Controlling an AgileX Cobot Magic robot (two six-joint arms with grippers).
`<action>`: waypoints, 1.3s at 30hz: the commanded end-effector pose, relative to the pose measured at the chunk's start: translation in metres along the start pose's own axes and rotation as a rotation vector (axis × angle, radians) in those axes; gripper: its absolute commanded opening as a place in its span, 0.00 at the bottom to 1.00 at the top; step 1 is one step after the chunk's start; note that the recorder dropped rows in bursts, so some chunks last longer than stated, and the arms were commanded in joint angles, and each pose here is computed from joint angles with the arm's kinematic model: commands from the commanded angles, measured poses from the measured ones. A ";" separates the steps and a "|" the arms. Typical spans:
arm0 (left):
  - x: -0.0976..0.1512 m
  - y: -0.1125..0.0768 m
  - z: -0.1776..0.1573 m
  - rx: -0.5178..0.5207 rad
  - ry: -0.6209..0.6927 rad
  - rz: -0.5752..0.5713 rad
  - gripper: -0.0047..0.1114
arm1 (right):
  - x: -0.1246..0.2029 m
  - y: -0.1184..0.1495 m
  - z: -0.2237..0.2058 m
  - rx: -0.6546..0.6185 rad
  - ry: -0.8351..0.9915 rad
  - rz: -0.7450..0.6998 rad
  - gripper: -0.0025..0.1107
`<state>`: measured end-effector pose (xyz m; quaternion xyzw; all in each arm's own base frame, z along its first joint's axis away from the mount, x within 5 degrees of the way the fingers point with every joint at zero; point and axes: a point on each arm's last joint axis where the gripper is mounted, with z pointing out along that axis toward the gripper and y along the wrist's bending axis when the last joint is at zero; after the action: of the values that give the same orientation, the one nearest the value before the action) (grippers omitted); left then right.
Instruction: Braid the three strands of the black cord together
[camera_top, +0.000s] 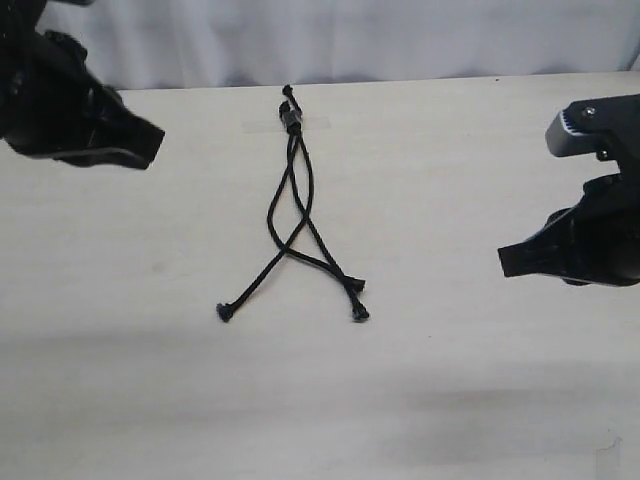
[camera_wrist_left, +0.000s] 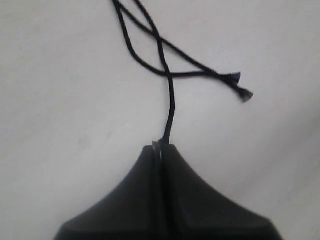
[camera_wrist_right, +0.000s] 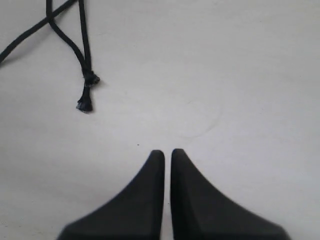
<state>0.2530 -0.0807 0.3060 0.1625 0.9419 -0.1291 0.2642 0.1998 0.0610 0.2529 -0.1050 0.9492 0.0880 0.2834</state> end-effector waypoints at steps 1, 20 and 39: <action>0.019 0.002 0.014 0.000 0.065 -0.019 0.04 | 0.003 0.000 -0.017 0.001 -0.047 0.049 0.06; 0.125 0.005 -0.094 -0.223 -0.327 -0.240 0.04 | 0.089 -0.018 -0.137 0.217 -0.494 0.089 0.06; 0.194 -0.009 -0.115 -0.314 -0.524 -0.146 0.04 | 0.114 -0.018 -0.086 0.154 -0.717 -0.010 0.06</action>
<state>0.0419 -0.0051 0.2985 0.0163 0.8609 -0.0371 0.5072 0.0665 0.0073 0.2576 -0.0503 0.7991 0.0490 0.5971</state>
